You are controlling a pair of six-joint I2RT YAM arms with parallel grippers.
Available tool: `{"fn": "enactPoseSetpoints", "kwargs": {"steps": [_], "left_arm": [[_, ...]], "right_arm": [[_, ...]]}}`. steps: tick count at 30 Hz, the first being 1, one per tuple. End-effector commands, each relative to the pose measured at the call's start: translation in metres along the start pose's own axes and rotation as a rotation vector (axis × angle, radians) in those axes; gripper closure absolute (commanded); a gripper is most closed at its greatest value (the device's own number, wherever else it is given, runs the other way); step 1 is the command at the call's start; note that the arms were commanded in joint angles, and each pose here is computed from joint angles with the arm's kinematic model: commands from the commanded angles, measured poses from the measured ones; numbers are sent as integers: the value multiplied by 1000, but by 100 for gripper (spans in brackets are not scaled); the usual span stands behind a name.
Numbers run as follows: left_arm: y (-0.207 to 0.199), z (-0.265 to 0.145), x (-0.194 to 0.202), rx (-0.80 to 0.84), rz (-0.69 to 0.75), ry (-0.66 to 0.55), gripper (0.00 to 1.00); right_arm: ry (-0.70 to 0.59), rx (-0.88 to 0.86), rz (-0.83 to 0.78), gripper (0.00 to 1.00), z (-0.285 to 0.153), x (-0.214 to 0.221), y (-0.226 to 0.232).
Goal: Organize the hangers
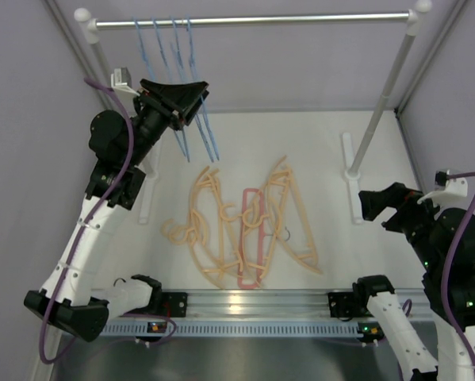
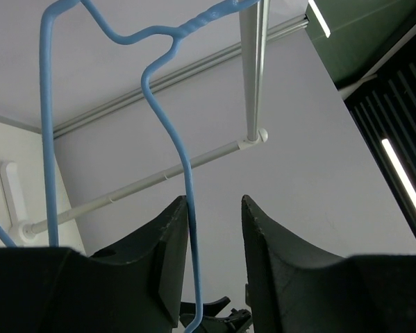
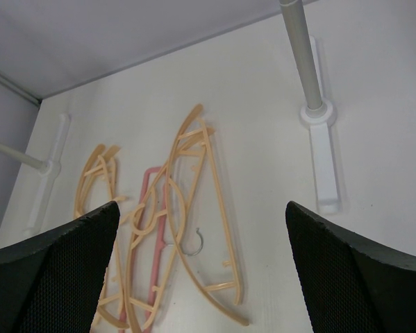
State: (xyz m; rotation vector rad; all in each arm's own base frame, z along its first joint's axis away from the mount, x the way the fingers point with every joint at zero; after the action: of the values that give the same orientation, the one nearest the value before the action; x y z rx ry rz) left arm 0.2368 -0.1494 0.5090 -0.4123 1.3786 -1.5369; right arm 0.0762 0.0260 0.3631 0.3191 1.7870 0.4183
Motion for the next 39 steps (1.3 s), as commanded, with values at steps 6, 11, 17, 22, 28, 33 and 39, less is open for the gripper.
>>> {"fn": "enactPoseSetpoints", "kwargs": {"steps": [6,11,17,22,28,33,39], "left_arm": [[-23,-20,0,90,48,-2,50],[-20,-25,3,82,52,13,46],[-13,-32,9,73,63,41,41],[-8,-38,13,67,76,62,34],[-2,-43,18,62,85,94,32],[1,-48,21,51,91,101,31],[-3,-59,23,50,119,112,31]], "right_arm": [[-12,-29,-6,1,-12,-4,4],[-7,-33,-2,1,-12,-2,4],[-1,-37,3,1,-11,-1,4],[6,-37,6,1,-10,0,4],[6,-40,7,1,-10,0,4],[8,-37,7,0,-10,0,4],[13,-38,6,1,-9,0,4]]}}
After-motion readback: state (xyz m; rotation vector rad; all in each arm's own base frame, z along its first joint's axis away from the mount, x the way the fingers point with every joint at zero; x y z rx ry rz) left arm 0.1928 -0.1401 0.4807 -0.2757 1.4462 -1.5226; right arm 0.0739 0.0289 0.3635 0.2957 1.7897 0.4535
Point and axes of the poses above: each gripper's point midway between its finger pads, its own z axis out along the fingers, its own y axis along the line the jaws close on, x = y × z, the point moved 9 cm from there along -z, back along the fingers, and after that the axes turned 3 degrees about z, right-handed, at the moved point
